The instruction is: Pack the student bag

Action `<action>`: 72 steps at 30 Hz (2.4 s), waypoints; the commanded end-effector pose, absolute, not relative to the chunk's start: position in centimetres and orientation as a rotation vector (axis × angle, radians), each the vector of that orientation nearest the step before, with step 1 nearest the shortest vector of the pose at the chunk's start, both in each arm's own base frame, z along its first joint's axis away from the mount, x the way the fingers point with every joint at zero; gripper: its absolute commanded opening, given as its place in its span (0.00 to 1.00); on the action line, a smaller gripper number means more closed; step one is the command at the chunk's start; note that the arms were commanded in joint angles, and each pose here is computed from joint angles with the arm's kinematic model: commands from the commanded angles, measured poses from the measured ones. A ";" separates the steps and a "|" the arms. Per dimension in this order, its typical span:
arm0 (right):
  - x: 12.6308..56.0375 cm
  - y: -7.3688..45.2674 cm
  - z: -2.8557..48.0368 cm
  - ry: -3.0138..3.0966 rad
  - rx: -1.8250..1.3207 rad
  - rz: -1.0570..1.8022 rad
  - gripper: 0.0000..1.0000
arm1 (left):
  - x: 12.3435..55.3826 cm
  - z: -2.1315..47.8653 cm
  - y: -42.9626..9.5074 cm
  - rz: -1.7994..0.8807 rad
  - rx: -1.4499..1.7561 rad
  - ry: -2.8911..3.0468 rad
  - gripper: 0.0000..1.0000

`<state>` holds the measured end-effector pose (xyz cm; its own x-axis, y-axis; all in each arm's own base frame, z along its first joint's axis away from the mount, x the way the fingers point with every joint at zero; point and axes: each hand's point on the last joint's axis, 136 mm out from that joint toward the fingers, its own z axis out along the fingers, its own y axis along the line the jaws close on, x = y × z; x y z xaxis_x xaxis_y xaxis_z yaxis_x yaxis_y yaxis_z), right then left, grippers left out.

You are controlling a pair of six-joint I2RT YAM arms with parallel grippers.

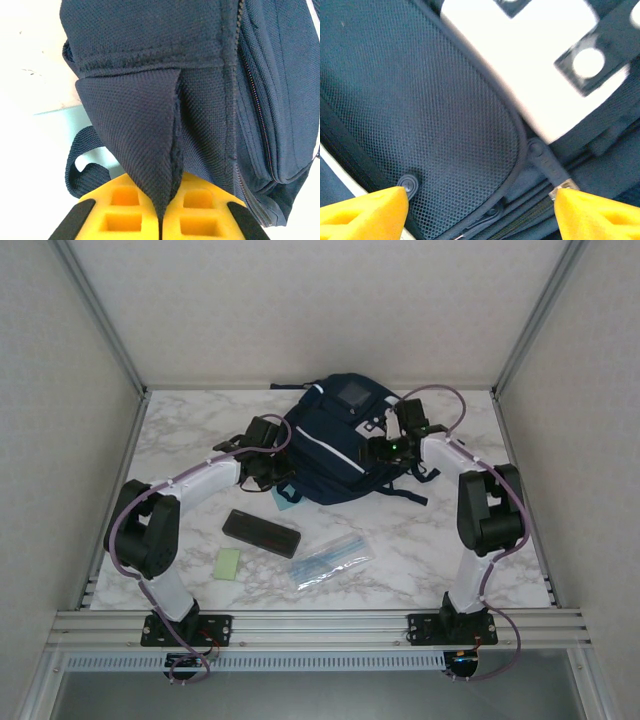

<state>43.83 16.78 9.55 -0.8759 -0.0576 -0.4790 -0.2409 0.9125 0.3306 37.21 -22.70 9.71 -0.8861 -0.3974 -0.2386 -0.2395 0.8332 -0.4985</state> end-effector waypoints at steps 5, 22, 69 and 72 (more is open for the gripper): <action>47.0 16.3 8.0 2.607 -0.278 0.528 0.81 | 39.1 11.5 -22.2 -0.662 -0.482 2.608 0.00; 34.6 22.9 7.8 2.696 -0.301 0.896 0.80 | 40.8 11.9 -24.5 -0.761 -0.491 2.573 0.00; 42.7 14.2 2.1 2.531 0.742 0.801 0.07 | 37.8 17.3 -32.4 -0.556 0.630 2.556 0.57; 41.9 15.1 2.1 2.539 0.735 0.812 0.07 | 37.4 15.1 -34.5 -0.551 0.692 2.605 0.44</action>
<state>44.91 12.52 3.51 -0.7369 0.6176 -0.2748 0.3526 0.6980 0.6233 37.81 -33.78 17.55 -0.7960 0.3092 -0.5203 0.4991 0.8217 -0.2752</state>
